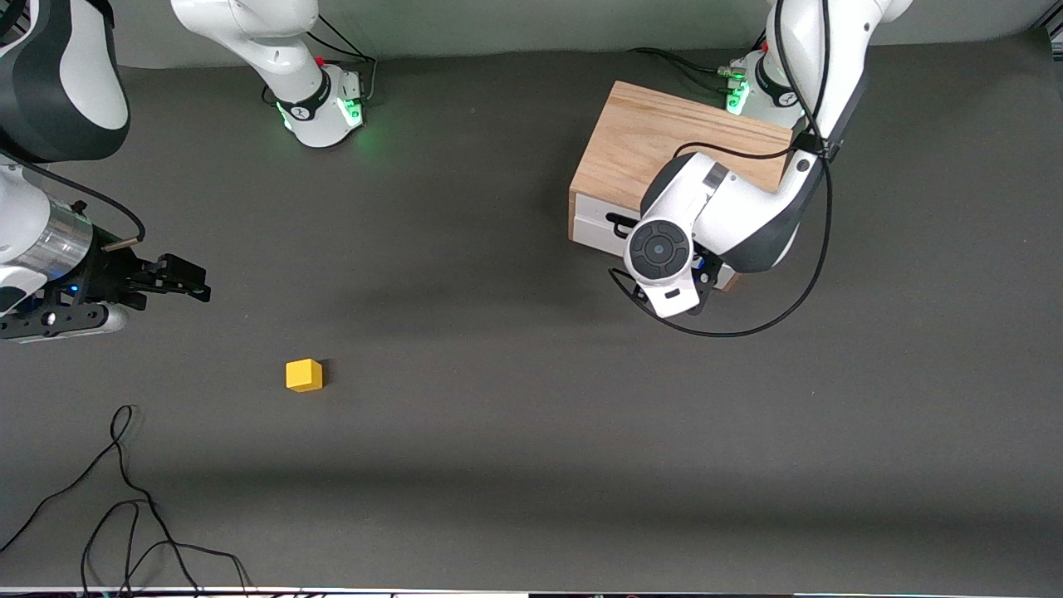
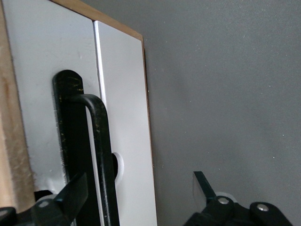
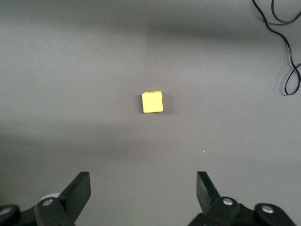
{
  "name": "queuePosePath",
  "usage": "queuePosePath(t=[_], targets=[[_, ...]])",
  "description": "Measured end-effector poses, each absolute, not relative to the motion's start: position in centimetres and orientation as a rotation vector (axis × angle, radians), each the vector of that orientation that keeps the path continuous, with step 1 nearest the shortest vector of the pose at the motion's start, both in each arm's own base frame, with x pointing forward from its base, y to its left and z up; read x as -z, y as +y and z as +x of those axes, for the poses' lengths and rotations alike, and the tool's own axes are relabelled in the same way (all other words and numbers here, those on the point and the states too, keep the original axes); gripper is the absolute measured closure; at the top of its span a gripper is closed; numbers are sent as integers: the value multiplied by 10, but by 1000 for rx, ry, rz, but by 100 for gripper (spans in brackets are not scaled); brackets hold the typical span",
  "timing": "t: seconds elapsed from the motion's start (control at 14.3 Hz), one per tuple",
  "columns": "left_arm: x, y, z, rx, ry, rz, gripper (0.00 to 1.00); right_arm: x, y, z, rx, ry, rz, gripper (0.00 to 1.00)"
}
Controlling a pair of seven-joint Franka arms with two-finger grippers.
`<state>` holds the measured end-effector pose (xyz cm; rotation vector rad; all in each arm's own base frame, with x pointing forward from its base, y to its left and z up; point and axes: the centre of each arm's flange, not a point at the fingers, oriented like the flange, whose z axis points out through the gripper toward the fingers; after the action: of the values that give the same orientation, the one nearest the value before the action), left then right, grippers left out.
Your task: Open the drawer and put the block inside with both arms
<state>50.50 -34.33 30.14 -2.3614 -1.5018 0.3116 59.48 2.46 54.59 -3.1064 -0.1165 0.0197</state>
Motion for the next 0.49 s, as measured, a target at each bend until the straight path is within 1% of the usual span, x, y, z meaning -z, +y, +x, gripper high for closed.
queuePosePath(t=[0.49], targets=[[-295,-346,506,-303,-1515,-2387,0,-523,23,607,-27,-112,-3103,0]])
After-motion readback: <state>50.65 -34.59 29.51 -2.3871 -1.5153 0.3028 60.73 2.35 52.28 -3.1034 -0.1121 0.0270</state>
